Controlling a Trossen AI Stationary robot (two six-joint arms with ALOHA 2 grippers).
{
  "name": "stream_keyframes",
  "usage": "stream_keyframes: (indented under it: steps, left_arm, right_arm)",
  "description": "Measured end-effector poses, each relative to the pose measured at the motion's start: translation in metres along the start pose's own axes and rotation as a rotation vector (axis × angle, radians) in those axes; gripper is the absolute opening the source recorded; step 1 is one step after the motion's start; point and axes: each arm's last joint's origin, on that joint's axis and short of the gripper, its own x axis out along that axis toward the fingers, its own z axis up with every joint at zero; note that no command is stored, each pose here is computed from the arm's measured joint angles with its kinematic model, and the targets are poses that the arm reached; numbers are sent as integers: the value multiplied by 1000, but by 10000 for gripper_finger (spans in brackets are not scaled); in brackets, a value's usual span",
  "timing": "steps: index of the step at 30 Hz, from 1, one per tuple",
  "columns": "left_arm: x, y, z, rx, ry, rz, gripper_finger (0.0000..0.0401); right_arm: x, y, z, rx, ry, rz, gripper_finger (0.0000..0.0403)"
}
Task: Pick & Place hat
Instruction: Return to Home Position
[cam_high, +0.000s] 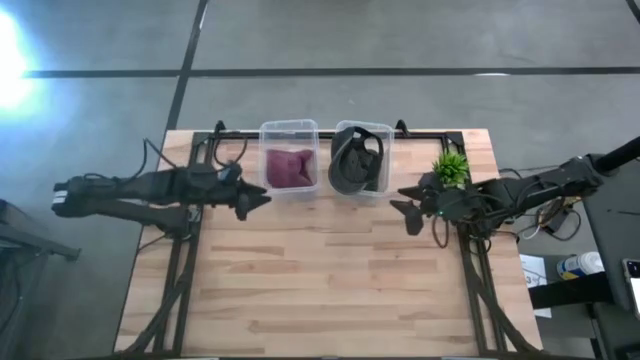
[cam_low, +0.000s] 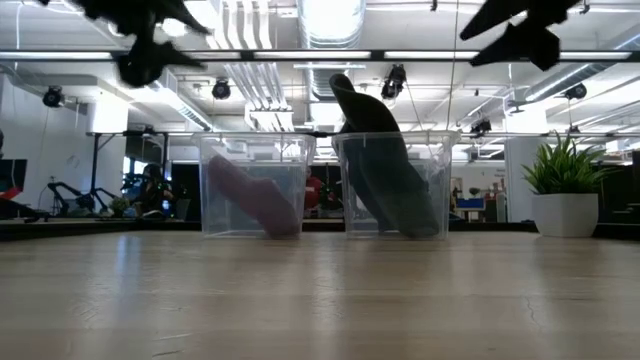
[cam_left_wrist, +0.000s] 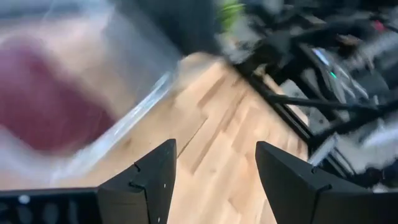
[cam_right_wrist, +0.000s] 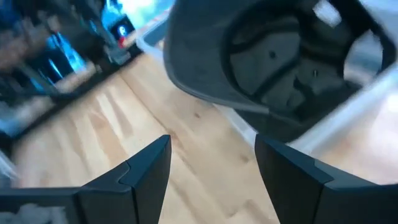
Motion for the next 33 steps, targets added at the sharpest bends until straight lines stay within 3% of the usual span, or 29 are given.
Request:
stream_keyframes:
  steps: [2, 8, 11, 17, 20, 24, 33]
  left_arm:
    - [0, 9, -11, -24, -8, -2, 213]
    - [-5, 19, -33, 191, -63, -347, 213]
    - [-6, 31, -47, 215, -103, -411, 213]
    - [-13, 54, -69, 203, -182, -458, 213]
    - [-18, 62, -76, 199, -214, -487, 213]
    - [-24, 67, -80, 223, -272, -521, 213]
    - [-22, 80, -94, 239, -300, -532, 213]
  right_arm:
    - [-6, -7, -3, 119, -7, 18, 228]
    - [-13, -16, -8, 47, -108, 141, 228]
    - [-12, -25, -19, 47, -156, 191, 228]
    - [-12, -33, -39, -45, -288, 592, 228]
    - [-13, -41, -49, -83, -404, 722, 228]
    - [-12, -55, -64, -84, -527, 772, 228]
    - [-6, -74, -87, -44, -583, 772, 228]
